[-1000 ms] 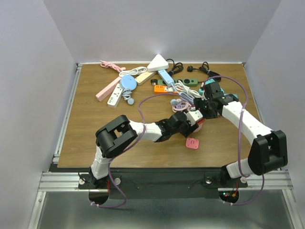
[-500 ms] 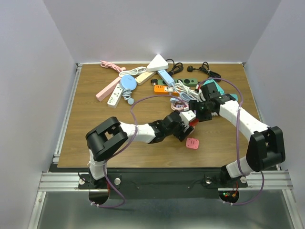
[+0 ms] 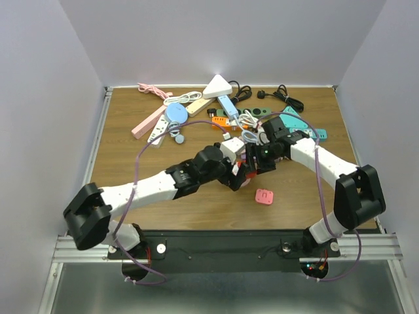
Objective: Insert the plug
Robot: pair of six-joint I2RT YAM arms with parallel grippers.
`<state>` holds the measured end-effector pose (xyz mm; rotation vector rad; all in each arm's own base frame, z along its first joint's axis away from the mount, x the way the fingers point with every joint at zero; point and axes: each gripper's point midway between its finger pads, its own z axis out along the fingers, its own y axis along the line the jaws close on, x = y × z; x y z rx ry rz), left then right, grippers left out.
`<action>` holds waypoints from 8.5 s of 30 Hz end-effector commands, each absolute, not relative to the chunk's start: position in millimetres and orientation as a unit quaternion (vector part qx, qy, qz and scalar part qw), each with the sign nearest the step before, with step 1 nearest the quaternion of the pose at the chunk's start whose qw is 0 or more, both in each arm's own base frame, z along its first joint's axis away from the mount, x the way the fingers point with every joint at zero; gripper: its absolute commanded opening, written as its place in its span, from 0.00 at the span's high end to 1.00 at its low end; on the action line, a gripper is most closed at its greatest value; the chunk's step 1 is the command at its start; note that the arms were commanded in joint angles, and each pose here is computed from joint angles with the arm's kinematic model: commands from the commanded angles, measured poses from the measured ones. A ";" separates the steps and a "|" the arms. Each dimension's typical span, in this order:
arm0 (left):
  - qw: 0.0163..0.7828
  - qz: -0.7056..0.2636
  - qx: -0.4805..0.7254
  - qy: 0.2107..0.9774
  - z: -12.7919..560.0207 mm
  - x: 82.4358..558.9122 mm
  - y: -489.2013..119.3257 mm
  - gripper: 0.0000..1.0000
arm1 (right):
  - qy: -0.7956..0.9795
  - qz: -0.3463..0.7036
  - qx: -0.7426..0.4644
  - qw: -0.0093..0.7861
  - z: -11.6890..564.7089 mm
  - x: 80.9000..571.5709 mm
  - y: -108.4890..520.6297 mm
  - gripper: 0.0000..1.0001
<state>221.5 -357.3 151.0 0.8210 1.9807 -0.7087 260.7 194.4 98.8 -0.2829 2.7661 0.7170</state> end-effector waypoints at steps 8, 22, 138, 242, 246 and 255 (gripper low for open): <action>0.520 -0.331 0.183 0.766 256.1 236.0 -287.7 0.01 | 0.935 0.295 -0.160 0.120 90.2 253.4 283.2 0.34; 0.530 -0.306 0.147 0.777 252.0 234.0 -255.7 0.01 | 0.900 0.331 -0.235 0.157 101.4 296.4 375.9 0.34; 0.401 -0.315 0.188 0.839 144.8 217.8 -394.0 0.01 | 0.895 0.164 0.255 0.327 175.4 248.4 48.9 0.00; 0.488 -0.351 0.174 0.780 211.6 279.3 -305.7 0.01 | 0.963 0.017 0.199 0.179 31.7 226.4 169.7 0.00; 0.494 -0.346 0.163 0.781 215.0 278.0 -298.9 0.01 | 0.964 0.029 0.172 0.201 44.5 223.1 162.9 0.00; 0.482 -0.349 0.150 0.789 201.4 270.0 -292.3 0.01 | 0.982 0.067 0.047 0.172 43.4 190.6 160.1 0.00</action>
